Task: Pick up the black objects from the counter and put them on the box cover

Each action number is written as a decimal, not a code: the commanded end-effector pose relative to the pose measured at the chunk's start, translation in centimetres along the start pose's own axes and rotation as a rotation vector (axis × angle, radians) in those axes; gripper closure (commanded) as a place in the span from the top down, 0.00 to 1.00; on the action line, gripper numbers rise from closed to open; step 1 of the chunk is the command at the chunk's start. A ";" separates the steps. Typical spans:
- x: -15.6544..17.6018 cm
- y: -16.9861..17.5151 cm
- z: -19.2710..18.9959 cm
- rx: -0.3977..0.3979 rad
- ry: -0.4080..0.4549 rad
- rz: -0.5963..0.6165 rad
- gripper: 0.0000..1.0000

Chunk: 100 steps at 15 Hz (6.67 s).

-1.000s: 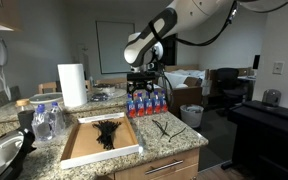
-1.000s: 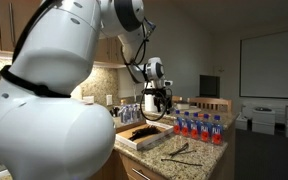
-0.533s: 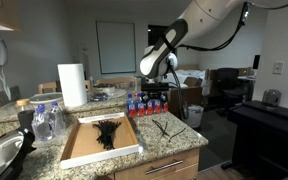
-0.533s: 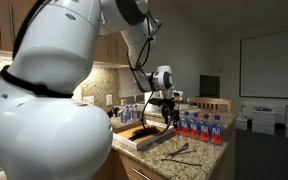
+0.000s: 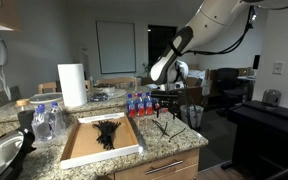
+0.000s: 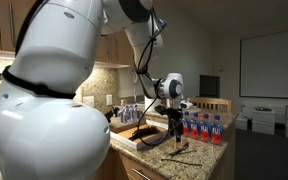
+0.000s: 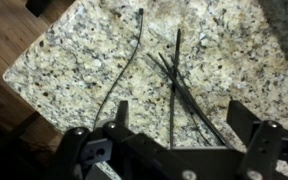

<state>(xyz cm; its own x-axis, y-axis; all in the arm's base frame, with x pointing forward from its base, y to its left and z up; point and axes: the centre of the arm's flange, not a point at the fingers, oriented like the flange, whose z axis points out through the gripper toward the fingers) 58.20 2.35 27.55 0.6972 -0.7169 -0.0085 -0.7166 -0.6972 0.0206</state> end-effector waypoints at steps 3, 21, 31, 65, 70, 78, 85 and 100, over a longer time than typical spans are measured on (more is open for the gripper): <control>1.7 3.0 0.8 0.036 -0.024 0.081 1.00; 8.6 1.8 4.7 0.089 -0.043 -0.051 1.00; 8.3 -3.3 7.4 0.085 -0.042 -0.239 1.00; 6.2 -5.3 3.4 0.124 0.037 -0.286 0.03; 4.9 -6.1 -1.4 0.159 0.075 -0.318 0.04; 2.3 -10.0 -7.8 0.212 0.110 -0.356 0.04; -4.1 -17.8 -12.4 0.225 0.075 -0.462 0.05; -11.3 -30.2 -11.2 0.066 -0.013 -0.489 0.11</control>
<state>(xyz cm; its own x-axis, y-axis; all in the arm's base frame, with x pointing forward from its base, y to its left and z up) 69.29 30.18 38.41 0.9639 -0.2663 0.0012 -0.2651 -0.9599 -0.0909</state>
